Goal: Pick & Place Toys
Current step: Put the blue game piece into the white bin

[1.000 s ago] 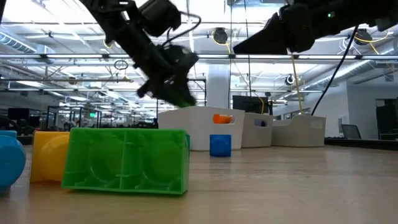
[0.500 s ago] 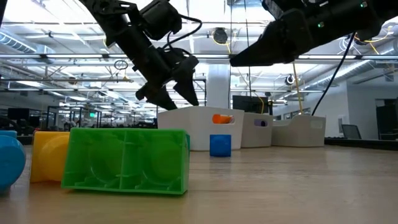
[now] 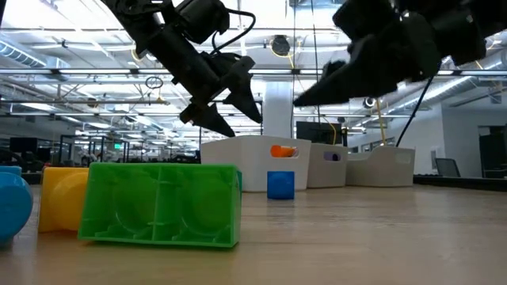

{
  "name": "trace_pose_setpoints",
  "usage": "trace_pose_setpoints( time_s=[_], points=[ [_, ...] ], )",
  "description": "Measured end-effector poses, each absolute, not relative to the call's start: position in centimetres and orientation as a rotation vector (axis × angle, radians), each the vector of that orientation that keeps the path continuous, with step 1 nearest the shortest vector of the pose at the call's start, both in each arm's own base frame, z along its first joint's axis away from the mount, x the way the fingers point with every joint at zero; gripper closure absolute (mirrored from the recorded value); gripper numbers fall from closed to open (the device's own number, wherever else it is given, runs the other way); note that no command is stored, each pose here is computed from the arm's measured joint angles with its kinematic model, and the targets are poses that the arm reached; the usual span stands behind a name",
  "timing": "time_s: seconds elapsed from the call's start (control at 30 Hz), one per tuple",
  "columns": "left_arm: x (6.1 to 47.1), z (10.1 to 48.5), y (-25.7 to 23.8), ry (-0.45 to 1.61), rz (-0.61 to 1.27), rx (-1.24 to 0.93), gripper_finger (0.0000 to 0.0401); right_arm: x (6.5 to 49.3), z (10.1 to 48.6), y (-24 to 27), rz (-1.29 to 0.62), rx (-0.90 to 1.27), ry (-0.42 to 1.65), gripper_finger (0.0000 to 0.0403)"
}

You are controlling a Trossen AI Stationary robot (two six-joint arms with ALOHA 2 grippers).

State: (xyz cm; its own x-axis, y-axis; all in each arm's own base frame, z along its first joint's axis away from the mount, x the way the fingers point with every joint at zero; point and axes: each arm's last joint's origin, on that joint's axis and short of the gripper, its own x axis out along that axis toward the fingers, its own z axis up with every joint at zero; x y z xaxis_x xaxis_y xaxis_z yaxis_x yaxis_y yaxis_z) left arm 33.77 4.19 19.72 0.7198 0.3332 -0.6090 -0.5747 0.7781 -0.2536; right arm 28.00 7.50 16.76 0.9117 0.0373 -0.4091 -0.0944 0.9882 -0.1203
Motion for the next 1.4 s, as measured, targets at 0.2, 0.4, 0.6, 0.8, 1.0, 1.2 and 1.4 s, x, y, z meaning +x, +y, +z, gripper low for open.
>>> trace_pose_setpoints(
  time_s=[0.2, 0.4, 0.6, 0.8, 1.0, 1.2, 1.4],
  points=[
    [33.8, 19.8, 4.1, 0.569, 0.518, -0.452, 0.0020, 29.1, 13.8, 6.6, 0.097, -0.078, 0.533, 0.0119],
    [33.8, 19.8, 4.0, 0.569, 0.515, -0.449, 0.0020, 30.0, 11.7, 5.3, 0.077, -0.064, 0.543, 0.0136],
    [33.8, 19.8, 4.0, 0.566, 0.514, -0.447, 0.0020, 29.6, 10.7, 5.2, 0.158, 0.029, 0.656, 0.0147],
    [33.8, 19.8, 4.0, 0.568, 0.514, -0.447, 0.0020, 28.8, 13.3, 5.9, 0.364, 0.170, 0.631, 0.0154],
    [33.8, 19.8, 4.0, 0.568, 0.515, -0.449, 0.0020, 28.6, 15.4, 7.4, 0.263, -0.057, 0.478, 0.0159],
    [33.9, 19.8, 4.0, 0.564, 0.515, -0.450, 0.0020, 28.9, 14.0, 7.5, 0.143, -0.142, 0.508, 0.0139],
    [33.9, 19.9, 4.0, 0.550, 0.512, -0.452, 0.0020, 30.2, 12.0, 6.4, 0.102, -0.085, 0.469, 0.0093]
  ],
)
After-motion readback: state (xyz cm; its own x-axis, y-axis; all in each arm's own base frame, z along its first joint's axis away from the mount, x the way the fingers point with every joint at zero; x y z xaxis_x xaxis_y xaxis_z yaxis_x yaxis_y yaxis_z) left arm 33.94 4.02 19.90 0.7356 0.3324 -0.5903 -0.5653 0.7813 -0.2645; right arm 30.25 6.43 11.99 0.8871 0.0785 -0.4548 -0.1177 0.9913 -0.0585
